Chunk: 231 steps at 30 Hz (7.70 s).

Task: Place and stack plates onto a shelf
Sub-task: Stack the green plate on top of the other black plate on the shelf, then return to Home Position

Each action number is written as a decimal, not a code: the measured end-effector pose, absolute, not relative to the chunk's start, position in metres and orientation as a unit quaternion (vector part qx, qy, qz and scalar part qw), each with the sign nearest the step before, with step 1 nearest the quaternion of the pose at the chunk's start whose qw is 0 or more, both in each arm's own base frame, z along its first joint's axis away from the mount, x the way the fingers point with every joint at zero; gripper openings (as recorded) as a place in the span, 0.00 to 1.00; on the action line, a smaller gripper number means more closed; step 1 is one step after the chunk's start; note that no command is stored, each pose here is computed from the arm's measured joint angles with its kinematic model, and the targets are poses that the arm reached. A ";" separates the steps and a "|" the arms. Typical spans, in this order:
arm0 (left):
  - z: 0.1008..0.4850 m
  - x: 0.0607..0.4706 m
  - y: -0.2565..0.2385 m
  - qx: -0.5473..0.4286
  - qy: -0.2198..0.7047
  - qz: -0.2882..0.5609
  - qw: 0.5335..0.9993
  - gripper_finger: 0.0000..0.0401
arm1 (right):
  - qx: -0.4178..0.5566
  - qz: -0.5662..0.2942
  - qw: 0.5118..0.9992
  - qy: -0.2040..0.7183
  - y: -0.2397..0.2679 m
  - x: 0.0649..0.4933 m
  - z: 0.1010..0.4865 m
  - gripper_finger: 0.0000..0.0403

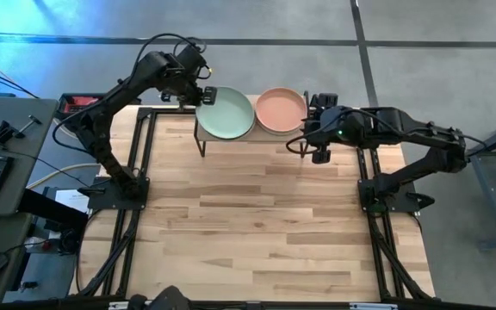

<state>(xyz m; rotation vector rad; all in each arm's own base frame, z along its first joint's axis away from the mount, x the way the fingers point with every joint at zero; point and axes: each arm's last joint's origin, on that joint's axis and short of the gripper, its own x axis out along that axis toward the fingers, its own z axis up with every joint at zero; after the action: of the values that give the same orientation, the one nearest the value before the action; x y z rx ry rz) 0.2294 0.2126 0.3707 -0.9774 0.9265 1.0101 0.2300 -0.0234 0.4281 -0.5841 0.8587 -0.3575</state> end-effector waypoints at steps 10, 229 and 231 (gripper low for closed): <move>0.344 0.235 0.222 -0.445 0.403 0.439 0.668 0.00 | -0.277 -0.169 0.853 0.408 -0.023 0.230 0.428 0.25; 0.320 0.152 0.005 -0.187 0.086 0.050 0.977 0.22 | 0.175 -0.103 0.966 0.158 -0.051 0.174 0.321 0.25; 0.314 0.149 0.004 -0.178 0.083 0.040 0.980 0.22 | 0.179 -0.096 0.966 0.159 -0.048 0.175 0.321 0.25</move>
<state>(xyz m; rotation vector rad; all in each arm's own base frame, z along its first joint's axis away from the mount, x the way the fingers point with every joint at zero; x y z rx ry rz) 0.1491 0.0037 0.3140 -0.3584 0.1664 0.0803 0.1747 -0.0479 0.3206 0.3627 0.3223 -0.1946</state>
